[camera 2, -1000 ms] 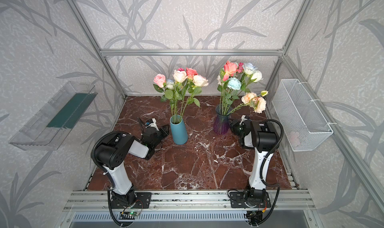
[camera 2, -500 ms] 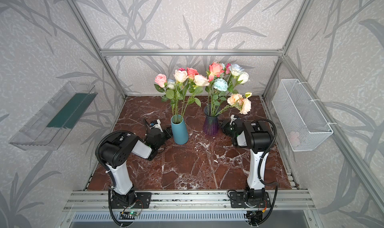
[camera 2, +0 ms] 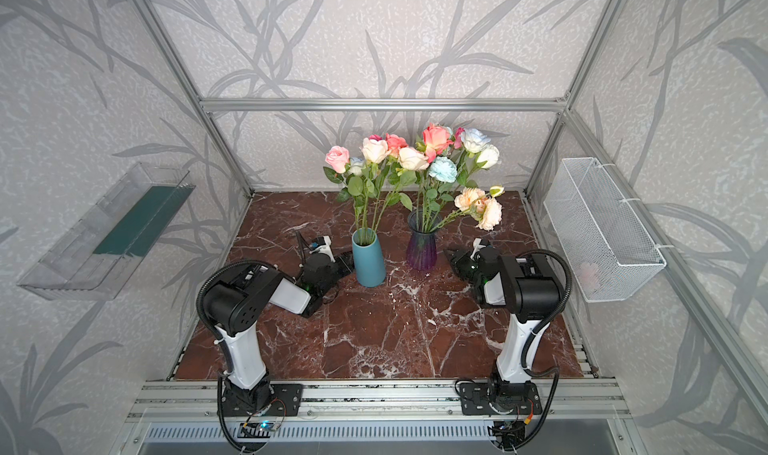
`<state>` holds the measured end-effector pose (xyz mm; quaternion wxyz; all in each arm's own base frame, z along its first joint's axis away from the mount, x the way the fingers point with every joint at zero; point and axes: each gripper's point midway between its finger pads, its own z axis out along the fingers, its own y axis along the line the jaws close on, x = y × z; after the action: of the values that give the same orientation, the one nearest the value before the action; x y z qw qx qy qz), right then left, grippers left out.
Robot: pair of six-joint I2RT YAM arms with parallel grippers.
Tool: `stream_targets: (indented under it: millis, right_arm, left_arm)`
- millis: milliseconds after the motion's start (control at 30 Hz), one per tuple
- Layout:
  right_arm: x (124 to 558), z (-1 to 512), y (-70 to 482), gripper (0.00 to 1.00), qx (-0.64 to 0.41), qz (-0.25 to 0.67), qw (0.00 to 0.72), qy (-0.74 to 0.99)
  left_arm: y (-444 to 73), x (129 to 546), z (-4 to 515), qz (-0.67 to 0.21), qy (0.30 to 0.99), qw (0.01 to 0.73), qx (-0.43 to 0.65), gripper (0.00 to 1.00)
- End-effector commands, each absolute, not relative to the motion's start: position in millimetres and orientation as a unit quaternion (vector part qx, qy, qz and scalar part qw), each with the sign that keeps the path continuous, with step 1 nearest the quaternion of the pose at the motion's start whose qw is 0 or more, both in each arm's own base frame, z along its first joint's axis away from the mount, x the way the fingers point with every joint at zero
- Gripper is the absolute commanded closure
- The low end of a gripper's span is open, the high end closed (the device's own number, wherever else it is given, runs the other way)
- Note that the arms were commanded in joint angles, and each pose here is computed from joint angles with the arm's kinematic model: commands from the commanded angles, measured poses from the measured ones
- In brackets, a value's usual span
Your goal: Arrange the flowers into the vase
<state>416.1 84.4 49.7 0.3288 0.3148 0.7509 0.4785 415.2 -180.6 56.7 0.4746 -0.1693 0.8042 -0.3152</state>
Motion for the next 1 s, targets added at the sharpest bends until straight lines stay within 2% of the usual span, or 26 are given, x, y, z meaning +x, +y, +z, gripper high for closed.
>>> stream_targets:
  millis: [0,133,267,333,400,433,467,600,733,800,900,967]
  right_arm:
    - [410,65,60,0.60,0.331,0.464,0.355,0.741]
    - [394,81,42,0.60,0.342,0.440,0.371,0.743]
    - [367,98,35,0.57,0.333,0.388,0.376,0.773]
    - [348,113,29,0.53,0.319,0.339,0.379,0.800]
    - [328,128,15,0.45,0.312,0.278,0.400,0.816]
    - [319,136,9,0.41,0.313,0.256,0.412,0.816]
    - [311,146,2,0.02,0.319,0.232,0.427,0.814]
    - [297,187,-12,0.01,0.295,0.175,0.504,0.793]
    - [294,198,-27,0.01,0.321,0.146,0.538,0.765]
    - [298,210,-22,0.01,0.256,0.125,0.570,0.771]
    - [301,211,-26,0.01,0.210,0.066,0.584,0.781]
    - [308,210,-18,0.01,0.160,0.056,0.597,0.784]
  left_arm:
    - [-161,415,74,-0.290,0.800,0.492,-0.182,0.62]
    - [-126,400,91,-0.247,0.802,0.499,-0.215,0.55]
    - [-109,378,136,-0.199,0.821,0.497,-0.196,0.48]
    - [-89,361,160,-0.163,0.821,0.507,-0.207,0.44]
    - [-67,341,186,-0.122,0.816,0.525,-0.207,0.33]
    - [-58,332,196,-0.102,0.816,0.531,-0.204,0.14]
    - [-49,322,206,-0.075,0.817,0.535,-0.199,0.01]
    - [-19,301,221,0.001,0.816,0.539,-0.209,0.01]
    - [9,295,214,0.084,0.803,0.538,-0.242,0.01]
    - [26,294,209,0.127,0.767,0.568,-0.271,0.01]
    - [25,303,204,0.163,0.722,0.644,-0.196,0.01]
    - [25,303,201,0.172,0.705,0.665,-0.173,0.01]
